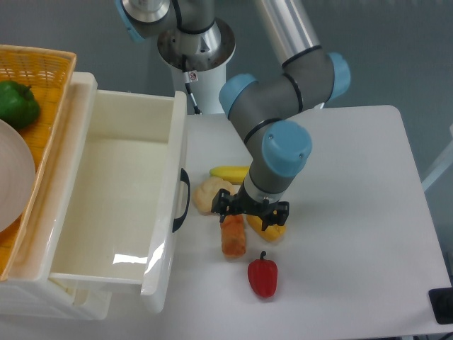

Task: Pick up the square bread
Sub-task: 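Lower the gripper onto the orange bread and close the fingers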

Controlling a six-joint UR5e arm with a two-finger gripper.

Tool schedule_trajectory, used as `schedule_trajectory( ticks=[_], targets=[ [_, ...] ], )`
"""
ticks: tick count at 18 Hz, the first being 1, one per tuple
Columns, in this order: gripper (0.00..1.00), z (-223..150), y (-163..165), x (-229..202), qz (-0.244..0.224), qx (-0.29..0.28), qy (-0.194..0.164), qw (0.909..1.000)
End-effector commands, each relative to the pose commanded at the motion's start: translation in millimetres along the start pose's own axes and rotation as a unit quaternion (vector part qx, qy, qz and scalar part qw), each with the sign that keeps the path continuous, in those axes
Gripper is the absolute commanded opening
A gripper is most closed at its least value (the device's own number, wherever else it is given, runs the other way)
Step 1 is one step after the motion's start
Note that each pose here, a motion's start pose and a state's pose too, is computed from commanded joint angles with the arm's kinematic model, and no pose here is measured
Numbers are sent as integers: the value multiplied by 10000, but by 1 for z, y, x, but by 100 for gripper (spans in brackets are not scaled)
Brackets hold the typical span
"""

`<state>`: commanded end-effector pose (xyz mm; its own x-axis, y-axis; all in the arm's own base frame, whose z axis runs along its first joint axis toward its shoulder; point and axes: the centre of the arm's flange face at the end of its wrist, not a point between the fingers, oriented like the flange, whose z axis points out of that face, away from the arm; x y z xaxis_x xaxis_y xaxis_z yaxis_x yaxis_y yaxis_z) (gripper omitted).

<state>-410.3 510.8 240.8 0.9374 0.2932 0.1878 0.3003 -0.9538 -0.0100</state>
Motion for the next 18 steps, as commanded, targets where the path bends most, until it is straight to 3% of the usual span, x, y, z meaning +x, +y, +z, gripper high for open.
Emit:
schedule_trajectory(
  ticks=[8,18],
  targets=[
    [100,34,-10,7,108,-181,4,9998],
    [100,47,-12,10,42,-258,37,9997]
  ],
)
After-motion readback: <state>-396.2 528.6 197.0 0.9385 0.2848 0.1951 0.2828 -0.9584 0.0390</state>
